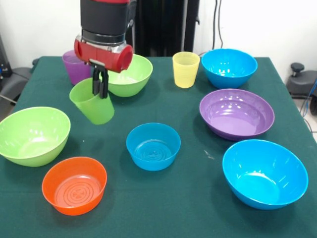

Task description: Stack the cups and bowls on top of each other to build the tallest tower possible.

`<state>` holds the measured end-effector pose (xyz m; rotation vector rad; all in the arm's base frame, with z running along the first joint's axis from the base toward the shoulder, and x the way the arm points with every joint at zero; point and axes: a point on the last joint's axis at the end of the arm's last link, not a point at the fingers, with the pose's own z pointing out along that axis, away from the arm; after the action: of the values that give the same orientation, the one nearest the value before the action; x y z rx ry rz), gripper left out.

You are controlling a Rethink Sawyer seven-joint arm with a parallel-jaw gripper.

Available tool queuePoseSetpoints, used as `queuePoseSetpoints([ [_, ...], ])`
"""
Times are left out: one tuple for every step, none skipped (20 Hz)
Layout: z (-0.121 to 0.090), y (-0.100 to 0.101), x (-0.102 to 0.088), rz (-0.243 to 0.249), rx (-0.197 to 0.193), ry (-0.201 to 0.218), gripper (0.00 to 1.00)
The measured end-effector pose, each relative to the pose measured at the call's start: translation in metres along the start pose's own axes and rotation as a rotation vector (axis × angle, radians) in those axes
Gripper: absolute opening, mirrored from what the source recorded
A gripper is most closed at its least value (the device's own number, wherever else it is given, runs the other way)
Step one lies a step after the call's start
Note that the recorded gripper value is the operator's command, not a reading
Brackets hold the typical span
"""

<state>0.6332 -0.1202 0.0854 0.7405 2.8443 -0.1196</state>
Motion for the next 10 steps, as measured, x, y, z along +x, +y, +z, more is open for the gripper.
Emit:
queuePoseSetpoints([
  [-0.003, 0.002, -0.001, -0.003, 0.0, -0.005, 0.0],
  [-0.007, 0.005, -0.002, -0.008, -0.001, -0.011, 0.0],
  [-0.01, 0.009, -0.003, -0.013, -0.003, -0.016, 0.0],
  [-0.011, 0.012, -0.003, -0.018, -0.004, -0.019, 0.0],
  [-0.013, 0.016, -0.003, -0.024, -0.005, -0.022, 0.0],
  [-0.014, 0.02, -0.002, -0.031, -0.007, -0.025, 0.0],
  [-0.016, 0.026, -0.001, -0.041, -0.009, -0.028, 0.0],
  [-0.018, 0.031, 0.0, -0.048, -0.01, -0.03, 0.0],
  [-0.019, 0.036, 0.002, -0.057, -0.012, -0.033, 0.0],
  [-0.02, 0.041, 0.003, -0.063, -0.013, -0.035, 0.0],
])
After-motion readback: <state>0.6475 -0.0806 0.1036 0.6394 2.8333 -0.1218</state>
